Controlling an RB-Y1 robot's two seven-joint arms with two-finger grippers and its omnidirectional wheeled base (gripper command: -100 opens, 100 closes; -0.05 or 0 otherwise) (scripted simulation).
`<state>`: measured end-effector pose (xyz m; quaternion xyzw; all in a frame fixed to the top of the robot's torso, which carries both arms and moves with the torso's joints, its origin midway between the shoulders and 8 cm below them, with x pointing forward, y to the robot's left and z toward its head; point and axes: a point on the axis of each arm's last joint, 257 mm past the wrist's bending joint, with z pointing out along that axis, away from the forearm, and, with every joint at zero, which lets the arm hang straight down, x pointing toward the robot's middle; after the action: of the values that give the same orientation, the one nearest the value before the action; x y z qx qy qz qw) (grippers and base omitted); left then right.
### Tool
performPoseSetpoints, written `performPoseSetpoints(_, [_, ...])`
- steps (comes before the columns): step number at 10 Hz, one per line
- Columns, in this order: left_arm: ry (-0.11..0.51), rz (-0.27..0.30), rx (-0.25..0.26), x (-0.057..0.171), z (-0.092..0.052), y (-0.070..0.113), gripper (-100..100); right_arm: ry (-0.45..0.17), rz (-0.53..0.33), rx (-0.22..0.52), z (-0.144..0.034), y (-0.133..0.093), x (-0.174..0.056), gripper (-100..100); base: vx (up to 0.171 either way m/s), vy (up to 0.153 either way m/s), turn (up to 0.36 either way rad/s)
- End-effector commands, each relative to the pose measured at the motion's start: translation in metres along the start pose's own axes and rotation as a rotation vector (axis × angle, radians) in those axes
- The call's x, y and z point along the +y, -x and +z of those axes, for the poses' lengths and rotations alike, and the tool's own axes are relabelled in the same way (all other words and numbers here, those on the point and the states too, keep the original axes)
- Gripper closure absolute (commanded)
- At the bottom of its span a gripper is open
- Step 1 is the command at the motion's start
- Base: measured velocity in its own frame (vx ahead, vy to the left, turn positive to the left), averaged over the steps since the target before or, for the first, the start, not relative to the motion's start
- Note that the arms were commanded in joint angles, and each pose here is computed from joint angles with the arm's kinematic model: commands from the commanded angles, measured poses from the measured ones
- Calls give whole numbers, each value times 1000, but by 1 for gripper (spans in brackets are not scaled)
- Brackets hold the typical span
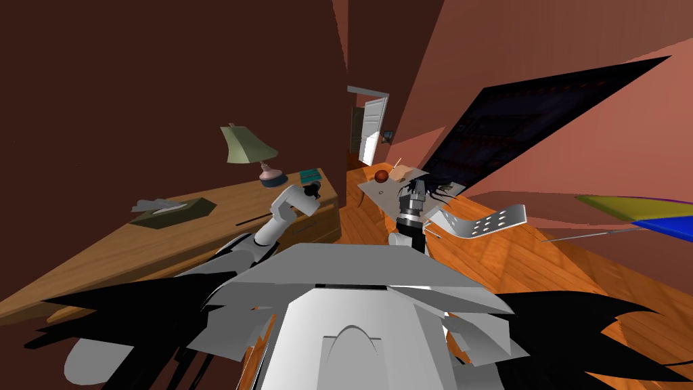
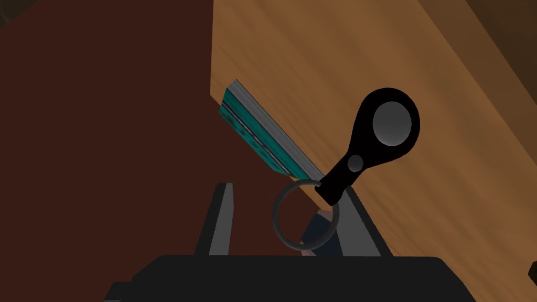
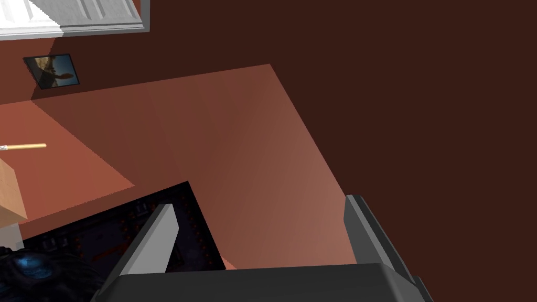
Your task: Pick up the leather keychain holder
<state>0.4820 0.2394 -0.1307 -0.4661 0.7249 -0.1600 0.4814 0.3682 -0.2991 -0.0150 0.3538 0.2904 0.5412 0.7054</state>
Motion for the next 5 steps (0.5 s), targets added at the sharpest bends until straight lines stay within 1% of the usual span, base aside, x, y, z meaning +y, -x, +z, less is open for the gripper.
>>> performPoseSetpoints(1, [0, 0, 0, 0, 0, 0, 100, 0, 0, 0, 0, 0, 0, 0, 0, 0, 0])
performPoseSetpoints(4, [0, 0, 0, 0, 0, 0, 100, 0, 0, 0, 0, 0, 0, 0, 0, 0, 0])
performPoseSetpoints(5, [0, 0, 0, 0, 0, 0, 0, 0, 0, 0, 0, 0, 0, 0, 0, 0, 0])
